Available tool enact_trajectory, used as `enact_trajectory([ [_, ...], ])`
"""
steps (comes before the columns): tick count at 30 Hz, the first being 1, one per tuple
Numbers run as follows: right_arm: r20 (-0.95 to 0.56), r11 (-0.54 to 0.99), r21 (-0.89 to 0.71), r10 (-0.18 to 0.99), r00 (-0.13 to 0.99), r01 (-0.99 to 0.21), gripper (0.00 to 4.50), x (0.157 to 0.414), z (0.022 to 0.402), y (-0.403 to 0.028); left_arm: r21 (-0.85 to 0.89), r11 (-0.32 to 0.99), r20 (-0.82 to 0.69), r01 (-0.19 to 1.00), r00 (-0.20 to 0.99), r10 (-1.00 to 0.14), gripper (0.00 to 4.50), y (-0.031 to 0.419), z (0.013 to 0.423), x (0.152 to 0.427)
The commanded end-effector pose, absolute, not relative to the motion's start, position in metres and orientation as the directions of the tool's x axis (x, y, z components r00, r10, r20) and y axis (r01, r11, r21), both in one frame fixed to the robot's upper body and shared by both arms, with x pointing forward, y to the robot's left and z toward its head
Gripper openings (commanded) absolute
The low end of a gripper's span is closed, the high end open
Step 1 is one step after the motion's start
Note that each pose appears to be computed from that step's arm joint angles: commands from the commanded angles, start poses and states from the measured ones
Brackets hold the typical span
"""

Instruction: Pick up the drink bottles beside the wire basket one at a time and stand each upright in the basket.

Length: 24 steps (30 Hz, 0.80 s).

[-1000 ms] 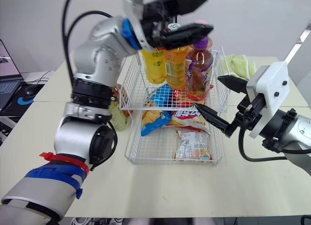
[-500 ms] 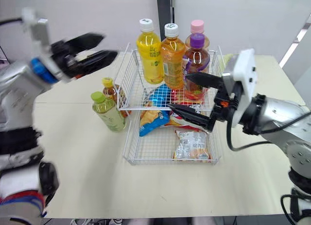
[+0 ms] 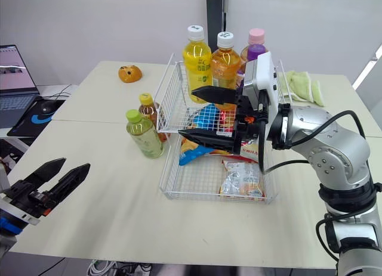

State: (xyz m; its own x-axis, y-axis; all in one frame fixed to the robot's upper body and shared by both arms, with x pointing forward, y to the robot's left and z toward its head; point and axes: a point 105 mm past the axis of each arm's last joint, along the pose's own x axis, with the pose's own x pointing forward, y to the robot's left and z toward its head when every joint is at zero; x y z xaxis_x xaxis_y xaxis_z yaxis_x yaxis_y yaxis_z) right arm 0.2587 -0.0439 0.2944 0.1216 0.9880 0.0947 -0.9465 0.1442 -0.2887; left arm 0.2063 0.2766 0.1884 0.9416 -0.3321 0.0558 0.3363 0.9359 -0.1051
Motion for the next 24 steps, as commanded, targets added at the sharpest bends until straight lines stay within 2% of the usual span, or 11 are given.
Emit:
enact_trajectory([
  [1,0.117,0.133,-0.348,0.988,0.098,-0.928,4.50,0.254,0.307,-0.044,-0.047,0.927,0.109,0.373,0.924,-0.367,4.48,0.263,0.204,0.212],
  [4,0.111,0.144,-0.354,0.988,0.112,-0.924,4.50,0.253,0.307,-0.045,-0.009,0.925,0.112,0.379,0.920,-0.376,4.48,0.261,0.209,0.235],
  [8,0.101,0.185,-0.362,0.982,0.159,-0.914,4.50,0.250,0.306,-0.051,0.053,0.895,0.133,0.443,0.885,-0.446,4.48,0.238,0.218,0.278],
  [12,0.098,0.242,-0.372,0.970,0.221,-0.896,4.50,0.246,0.306,-0.057,0.089,0.894,0.136,0.439,0.884,-0.448,4.48,0.229,0.218,0.314],
  [18,0.100,0.302,-0.374,0.953,0.286,-0.877,4.50,0.246,0.310,-0.068,0.118,0.880,0.131,0.459,0.872,-0.472,4.48,0.215,0.215,0.342],
  [22,0.103,0.332,-0.378,0.943,0.317,-0.864,4.50,0.244,0.311,-0.072,0.132,0.891,0.134,0.434,0.883,-0.450,4.48,0.218,0.215,0.354],
  [24,0.104,0.340,-0.377,0.940,0.325,-0.861,4.50,0.243,0.311,-0.072,0.137,0.895,0.134,0.424,0.887,-0.441,4.10,0.220,0.215,0.356],
])
